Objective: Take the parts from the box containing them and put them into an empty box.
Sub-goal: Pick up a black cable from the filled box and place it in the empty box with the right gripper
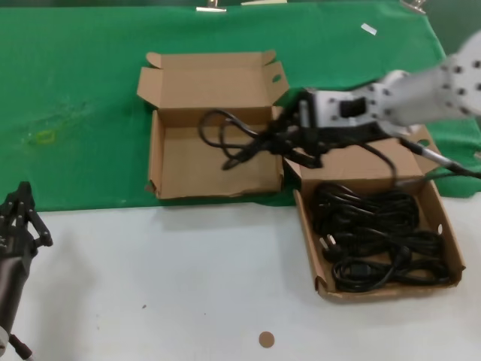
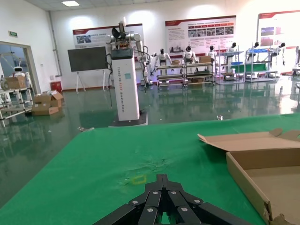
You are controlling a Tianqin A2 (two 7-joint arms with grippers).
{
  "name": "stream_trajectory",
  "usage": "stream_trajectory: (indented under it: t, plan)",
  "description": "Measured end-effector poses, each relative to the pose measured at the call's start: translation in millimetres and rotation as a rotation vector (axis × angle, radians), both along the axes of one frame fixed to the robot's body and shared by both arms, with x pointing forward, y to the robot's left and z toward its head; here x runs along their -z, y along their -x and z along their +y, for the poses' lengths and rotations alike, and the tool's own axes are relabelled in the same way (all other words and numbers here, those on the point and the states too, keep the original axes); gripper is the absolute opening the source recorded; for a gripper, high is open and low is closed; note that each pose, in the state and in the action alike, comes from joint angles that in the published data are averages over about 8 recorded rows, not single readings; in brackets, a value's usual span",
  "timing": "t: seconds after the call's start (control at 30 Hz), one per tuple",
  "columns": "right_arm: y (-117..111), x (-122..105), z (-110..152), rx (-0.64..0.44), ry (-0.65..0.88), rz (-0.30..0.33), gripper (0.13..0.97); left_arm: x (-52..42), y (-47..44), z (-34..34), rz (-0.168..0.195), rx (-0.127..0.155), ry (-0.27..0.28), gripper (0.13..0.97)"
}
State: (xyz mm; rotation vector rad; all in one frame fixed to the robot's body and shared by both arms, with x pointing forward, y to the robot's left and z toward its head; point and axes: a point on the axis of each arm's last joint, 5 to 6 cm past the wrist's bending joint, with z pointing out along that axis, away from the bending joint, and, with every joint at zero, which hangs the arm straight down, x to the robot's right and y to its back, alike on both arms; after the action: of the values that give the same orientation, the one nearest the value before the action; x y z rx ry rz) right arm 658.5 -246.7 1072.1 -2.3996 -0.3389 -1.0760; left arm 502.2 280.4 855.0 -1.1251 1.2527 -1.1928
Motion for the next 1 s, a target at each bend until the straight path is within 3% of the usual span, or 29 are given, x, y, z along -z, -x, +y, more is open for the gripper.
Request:
stream_trajectory:
  t: [0.47,1.0]
  plan:
    - [-41.2,4.5,66.0,-0.015,-0.021,-0.002,0.214,0.0,0.0,0.0,0.000,0.000,0.000,0.144]
    - [-62.4,14.9,81.6,0.019,-0.013,-0.006,0.223,0.0,0.0,0.0,0.000,0.000,0.000,0.144]
